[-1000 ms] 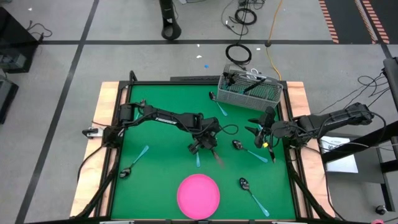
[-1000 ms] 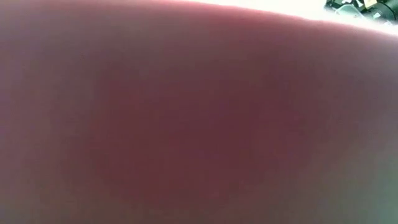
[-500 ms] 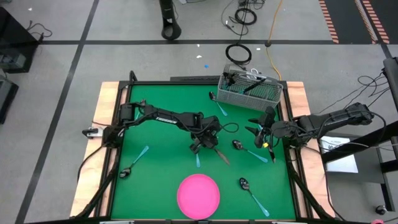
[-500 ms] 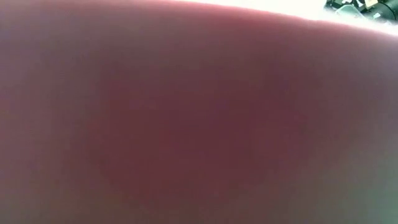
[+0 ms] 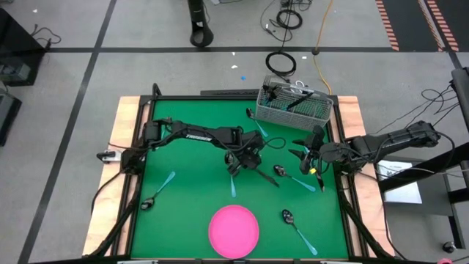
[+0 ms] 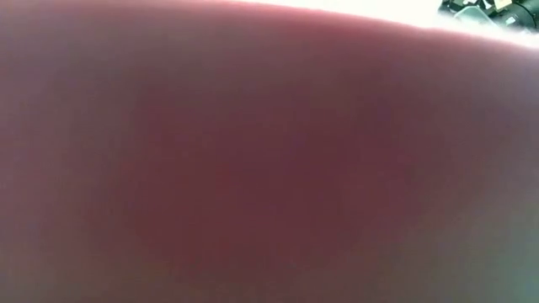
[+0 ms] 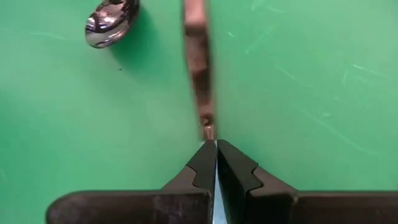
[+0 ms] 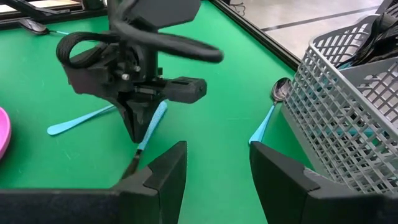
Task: Sort silverware
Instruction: Put the blue knife into the utensil holder
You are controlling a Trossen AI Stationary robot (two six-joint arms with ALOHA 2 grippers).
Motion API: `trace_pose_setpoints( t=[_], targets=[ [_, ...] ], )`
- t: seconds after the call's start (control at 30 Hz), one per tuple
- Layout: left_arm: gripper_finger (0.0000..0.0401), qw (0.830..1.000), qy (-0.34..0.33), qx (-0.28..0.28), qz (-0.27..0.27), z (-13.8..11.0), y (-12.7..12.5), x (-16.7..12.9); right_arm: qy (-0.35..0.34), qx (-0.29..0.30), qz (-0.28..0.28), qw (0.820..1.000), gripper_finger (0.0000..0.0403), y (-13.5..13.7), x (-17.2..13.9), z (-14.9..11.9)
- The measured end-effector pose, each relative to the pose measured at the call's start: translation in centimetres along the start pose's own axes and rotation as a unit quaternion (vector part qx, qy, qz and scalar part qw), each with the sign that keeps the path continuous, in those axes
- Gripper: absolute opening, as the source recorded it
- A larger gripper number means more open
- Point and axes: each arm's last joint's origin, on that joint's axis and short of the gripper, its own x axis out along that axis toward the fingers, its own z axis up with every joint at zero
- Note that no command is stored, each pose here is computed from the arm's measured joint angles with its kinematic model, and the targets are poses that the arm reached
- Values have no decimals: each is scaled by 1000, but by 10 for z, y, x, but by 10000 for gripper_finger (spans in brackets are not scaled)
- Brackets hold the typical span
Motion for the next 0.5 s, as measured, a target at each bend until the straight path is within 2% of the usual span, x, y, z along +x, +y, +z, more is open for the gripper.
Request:
trace_pose_setpoints(
  t=[0.23, 0.43, 0.5],
  targets=[
    [16, 1000, 0, -2, -6, 2, 0, -2, 0, -4, 0, 1000, 164, 0, 0, 0],
    [17, 1000, -11, -7, 9, 5, 3, -3, 0, -4, 0, 1000, 164, 0, 0, 0],
    [17, 1000, -14, -25, 10, 5, 3, -3, 0, -4, 0, 1000, 164, 0, 0, 0]
  ],
)
